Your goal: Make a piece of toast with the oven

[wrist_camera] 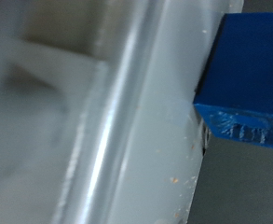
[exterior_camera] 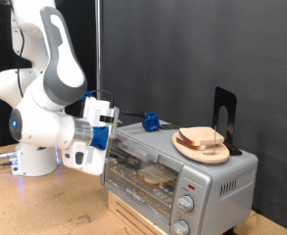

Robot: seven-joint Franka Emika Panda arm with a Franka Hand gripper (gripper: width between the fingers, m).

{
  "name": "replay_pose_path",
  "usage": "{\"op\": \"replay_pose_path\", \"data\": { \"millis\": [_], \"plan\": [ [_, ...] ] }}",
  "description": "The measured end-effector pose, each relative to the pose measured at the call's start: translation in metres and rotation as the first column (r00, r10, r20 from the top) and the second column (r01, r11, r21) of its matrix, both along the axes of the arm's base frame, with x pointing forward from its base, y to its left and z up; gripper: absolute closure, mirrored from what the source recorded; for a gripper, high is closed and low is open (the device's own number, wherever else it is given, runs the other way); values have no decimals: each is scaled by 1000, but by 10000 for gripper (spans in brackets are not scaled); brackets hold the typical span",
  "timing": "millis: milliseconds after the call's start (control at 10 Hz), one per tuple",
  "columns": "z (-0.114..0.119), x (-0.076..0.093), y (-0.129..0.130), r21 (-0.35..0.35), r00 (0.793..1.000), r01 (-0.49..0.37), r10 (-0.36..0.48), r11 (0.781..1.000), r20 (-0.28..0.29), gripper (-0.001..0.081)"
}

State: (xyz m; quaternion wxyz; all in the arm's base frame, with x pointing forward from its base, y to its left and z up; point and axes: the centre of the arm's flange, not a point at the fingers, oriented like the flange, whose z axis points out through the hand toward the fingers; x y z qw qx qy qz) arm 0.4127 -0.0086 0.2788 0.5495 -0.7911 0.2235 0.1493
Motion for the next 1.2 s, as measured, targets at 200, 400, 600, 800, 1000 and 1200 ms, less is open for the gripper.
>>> {"op": "replay_pose_path", "data": {
  "millis": [200, 400, 600, 800, 1000, 1200],
  "plan": [
    [6, -3, 3, 8, 1000, -1, 1, 1000, 5, -2],
    [17, -11, -10, 27, 999, 24, -25, 999, 21, -2],
    [27, -25, -28, 48, 998, 54, -56, 997, 32, -2],
    [25, -26, -26, 46, 999, 31, -33, 998, 27, -2],
    [23, -34, -29, 42, 1000, -11, 11, 999, 4, -2],
    [19, -29, -48, 27, 999, 26, -25, 999, -40, -2]
  ]
}}
